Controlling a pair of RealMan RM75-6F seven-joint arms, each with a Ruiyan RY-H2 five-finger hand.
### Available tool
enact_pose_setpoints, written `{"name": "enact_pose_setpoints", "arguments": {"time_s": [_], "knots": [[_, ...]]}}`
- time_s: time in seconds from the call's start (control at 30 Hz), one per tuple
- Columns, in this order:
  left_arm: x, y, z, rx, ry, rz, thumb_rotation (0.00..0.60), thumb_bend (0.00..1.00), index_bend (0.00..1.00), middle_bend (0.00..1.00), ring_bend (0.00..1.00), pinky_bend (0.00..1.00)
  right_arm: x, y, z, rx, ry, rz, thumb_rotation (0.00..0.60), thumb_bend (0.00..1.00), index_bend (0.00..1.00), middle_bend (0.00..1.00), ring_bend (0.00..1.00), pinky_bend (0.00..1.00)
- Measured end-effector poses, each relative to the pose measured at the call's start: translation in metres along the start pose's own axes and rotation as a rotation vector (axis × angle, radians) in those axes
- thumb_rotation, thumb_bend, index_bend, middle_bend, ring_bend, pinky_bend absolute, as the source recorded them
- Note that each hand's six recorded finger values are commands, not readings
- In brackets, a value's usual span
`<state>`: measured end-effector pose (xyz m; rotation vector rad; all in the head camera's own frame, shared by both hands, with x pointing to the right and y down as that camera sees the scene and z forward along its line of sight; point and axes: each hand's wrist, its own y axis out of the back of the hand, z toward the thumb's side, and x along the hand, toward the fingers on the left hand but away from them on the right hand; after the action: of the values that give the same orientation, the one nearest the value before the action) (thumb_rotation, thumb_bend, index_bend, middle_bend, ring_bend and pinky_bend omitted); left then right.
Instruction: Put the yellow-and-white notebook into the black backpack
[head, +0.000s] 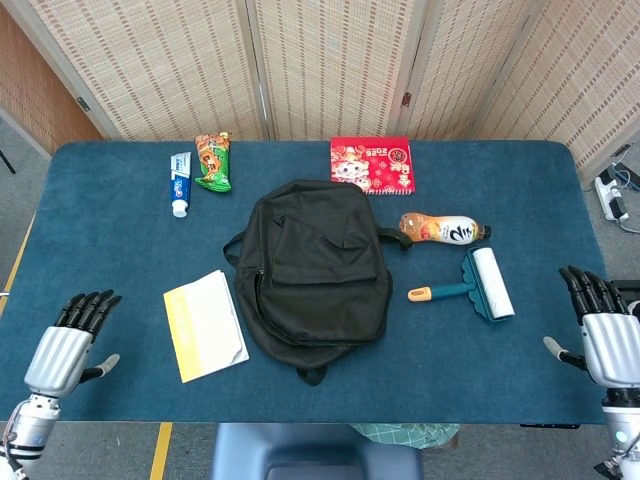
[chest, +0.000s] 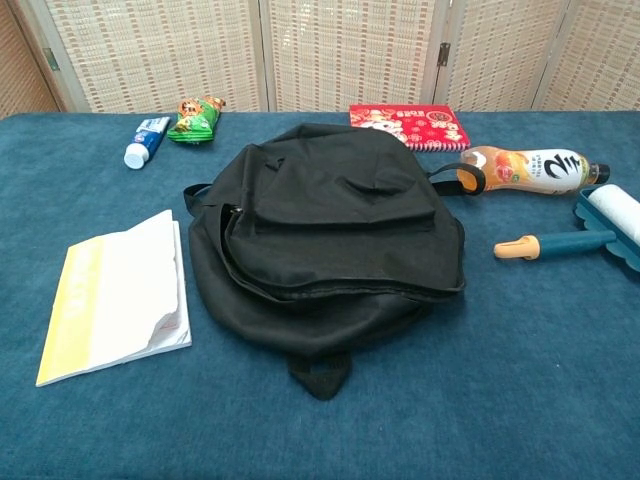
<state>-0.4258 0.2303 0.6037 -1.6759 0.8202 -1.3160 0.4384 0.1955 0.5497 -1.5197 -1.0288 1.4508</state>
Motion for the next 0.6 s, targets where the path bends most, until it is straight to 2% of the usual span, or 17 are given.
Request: {"name": "enact_pose_setpoints", "arguments": {"time_s": [0.2, 0.6], "knots": [[0.009, -0.021, 0.014, -0.012, -0.089, -0.030, 0.600, 0.25, 0.15, 0.14, 0.13, 0.15, 0.000, 0.003, 0.000, -0.005, 0.001, -0.009, 0.600, 0.05, 0.00, 0.11, 0.10, 0.13], [0.025, -0.060, 0.031, -0.019, -0.197, -0.068, 0.600, 0.23, 0.12, 0.14, 0.12, 0.15, 0.001, 0.005, 0.003, -0.023, 0.008, -0.019, 0.600, 0.05, 0.00, 0.11, 0.11, 0.12]]}}
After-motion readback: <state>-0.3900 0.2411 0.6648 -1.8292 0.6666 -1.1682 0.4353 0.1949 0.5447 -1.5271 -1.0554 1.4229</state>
